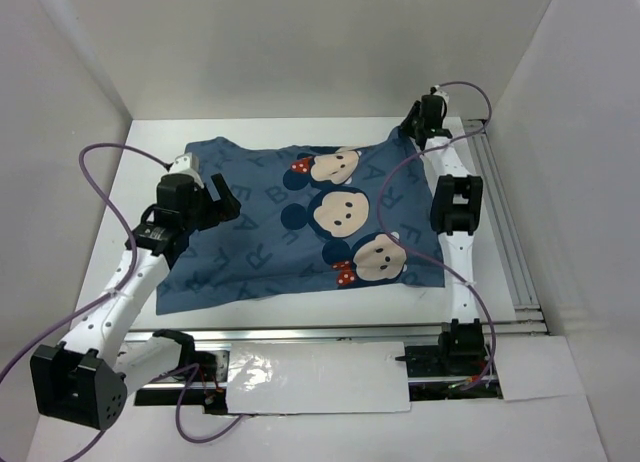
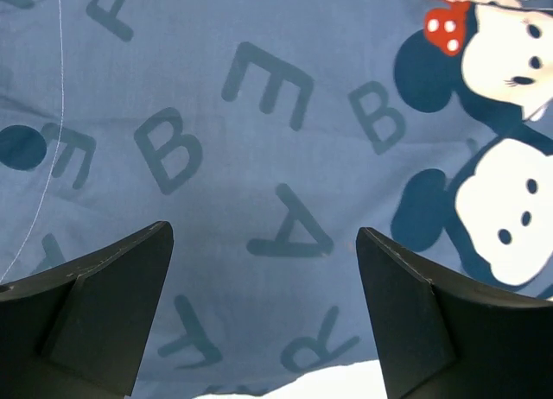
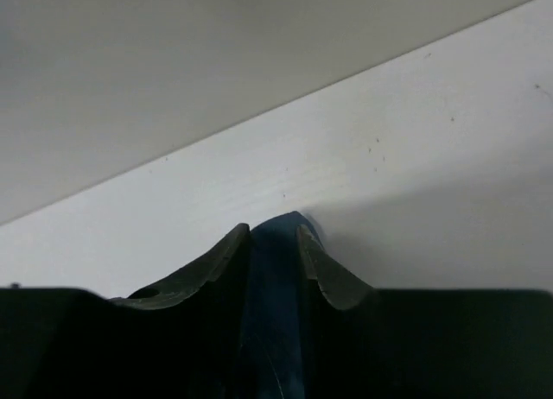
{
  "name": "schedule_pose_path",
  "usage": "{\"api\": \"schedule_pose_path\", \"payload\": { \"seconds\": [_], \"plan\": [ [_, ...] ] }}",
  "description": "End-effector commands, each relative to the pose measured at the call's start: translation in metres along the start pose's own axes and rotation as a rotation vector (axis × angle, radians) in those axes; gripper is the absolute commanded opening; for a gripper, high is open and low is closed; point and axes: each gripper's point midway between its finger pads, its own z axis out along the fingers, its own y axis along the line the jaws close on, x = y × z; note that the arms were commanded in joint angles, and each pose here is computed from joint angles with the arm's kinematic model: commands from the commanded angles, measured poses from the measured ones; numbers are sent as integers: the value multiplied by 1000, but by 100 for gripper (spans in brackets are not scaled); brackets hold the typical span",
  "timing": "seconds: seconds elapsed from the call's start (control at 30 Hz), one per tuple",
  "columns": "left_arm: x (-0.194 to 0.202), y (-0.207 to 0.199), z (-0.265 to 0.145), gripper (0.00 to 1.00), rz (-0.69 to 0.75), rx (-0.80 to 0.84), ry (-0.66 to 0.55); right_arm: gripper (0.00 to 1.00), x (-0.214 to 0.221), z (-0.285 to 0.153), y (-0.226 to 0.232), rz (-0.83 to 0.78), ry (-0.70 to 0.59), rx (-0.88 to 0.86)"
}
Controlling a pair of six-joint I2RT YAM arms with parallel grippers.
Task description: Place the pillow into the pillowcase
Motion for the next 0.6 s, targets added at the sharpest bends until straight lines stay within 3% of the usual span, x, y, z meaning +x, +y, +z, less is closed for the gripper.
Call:
{"api": "schedule_pose_path", "payload": {
  "seconds": [0.0,0.07,0.1,0.13,0.2,0.23,0.3,0.37,0.4,0.47,0.5,0.57],
  "plan": [
    [-25,-9,-21,100,-21,1,-98,36,-141,-67,56,43,-343,-105],
    [-27,-13,-28,100,-27,10,-111,41,-130,-82,40,22,-317,-29],
    [-25,-16,-32,100,-44,19,-109,46,-158,-112,46,-3,-357,0],
    [-26,-16,-37,100,-58,28,-122,53,-145,-122,37,-25,-272,61],
    [-20,-17,-43,100,-61,31,-105,88,-148,-149,24,-70,-212,138],
    [-19,-19,-48,100,-70,41,-105,100,-153,-181,24,-85,-182,176],
    [-14,-13,-51,100,-80,12,-93,100,-135,-205,9,-90,-122,247],
    [-13,-8,-56,100,-95,-22,-94,100,-153,-255,16,-77,-171,252],
    [-10,-4,-56,100,-102,-40,-86,100,-125,-260,3,-82,-117,276],
    [-7,-1,-59,100,-95,-58,-81,100,-141,-304,24,-66,-195,181],
    [-5,-4,-59,100,-90,-50,-76,100,-115,-307,11,-65,-151,181],
    [-2,-4,-60,100,-84,-49,-77,100,-124,-345,26,-63,-222,106]
  ]
}}
